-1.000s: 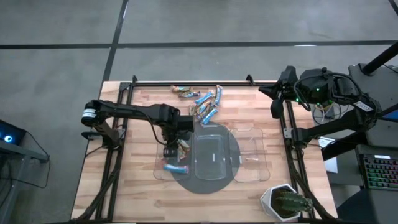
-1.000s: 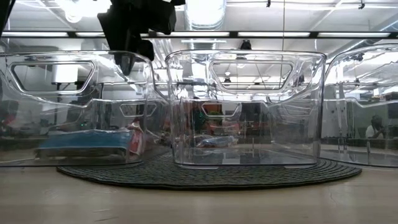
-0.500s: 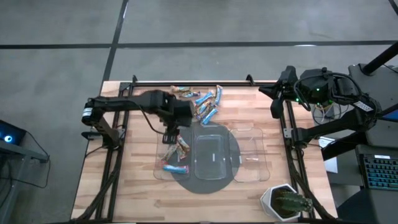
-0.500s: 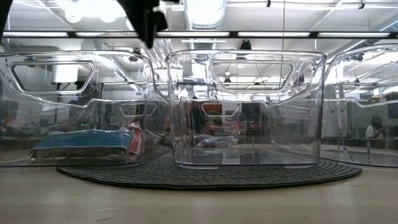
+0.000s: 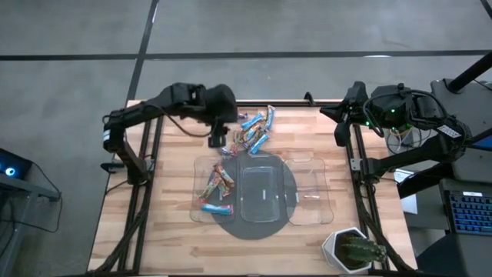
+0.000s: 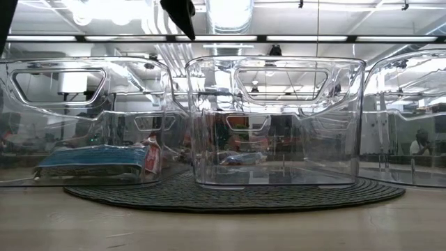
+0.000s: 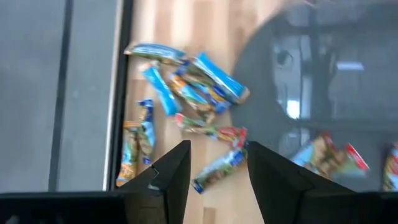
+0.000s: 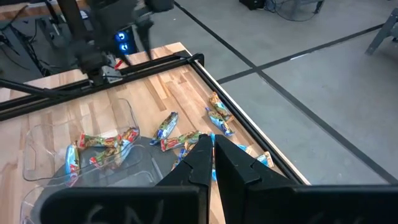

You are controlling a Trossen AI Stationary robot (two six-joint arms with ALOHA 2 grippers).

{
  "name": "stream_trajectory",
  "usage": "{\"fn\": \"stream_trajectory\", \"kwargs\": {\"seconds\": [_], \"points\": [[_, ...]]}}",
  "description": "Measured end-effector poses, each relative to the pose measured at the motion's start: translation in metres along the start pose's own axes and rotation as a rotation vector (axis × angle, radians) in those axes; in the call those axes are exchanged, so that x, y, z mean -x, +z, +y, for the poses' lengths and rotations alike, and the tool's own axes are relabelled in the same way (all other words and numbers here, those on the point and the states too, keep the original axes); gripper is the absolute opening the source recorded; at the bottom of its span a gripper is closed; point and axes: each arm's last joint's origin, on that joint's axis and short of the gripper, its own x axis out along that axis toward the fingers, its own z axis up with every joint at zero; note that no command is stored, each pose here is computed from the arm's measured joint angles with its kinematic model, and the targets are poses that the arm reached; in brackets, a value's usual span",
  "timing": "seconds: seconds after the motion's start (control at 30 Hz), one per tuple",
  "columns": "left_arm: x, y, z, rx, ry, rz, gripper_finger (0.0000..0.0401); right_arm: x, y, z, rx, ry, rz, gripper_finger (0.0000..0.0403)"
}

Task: Pick and place Granola Bars by type
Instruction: Put the red granola bar into the left transparent bin

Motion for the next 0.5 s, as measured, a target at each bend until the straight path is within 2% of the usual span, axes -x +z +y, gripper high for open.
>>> {"fn": "stream_trajectory", "kwargs": {"seconds": [0.1, 0.23, 0.5], "points": [[-0.002, 0.000, 0.016, 0.086, 0.034, -0.030, 0.0140, 0.000, 0.000, 0.000, 0.000, 0.000, 0.000, 0.0008], [-0.008, 0.001, 0.036, 0.256, 0.078, -0.079, 0.0140, 0.000, 0.000, 0.000, 0.000, 0.000, 0.000, 0.0008], [-0.008, -0.001, 0.057, 0.572, 0.066, -0.153, 0.0140, 0.000, 0.000, 0.000, 0.000, -0.001, 0.000, 0.0008]]}}
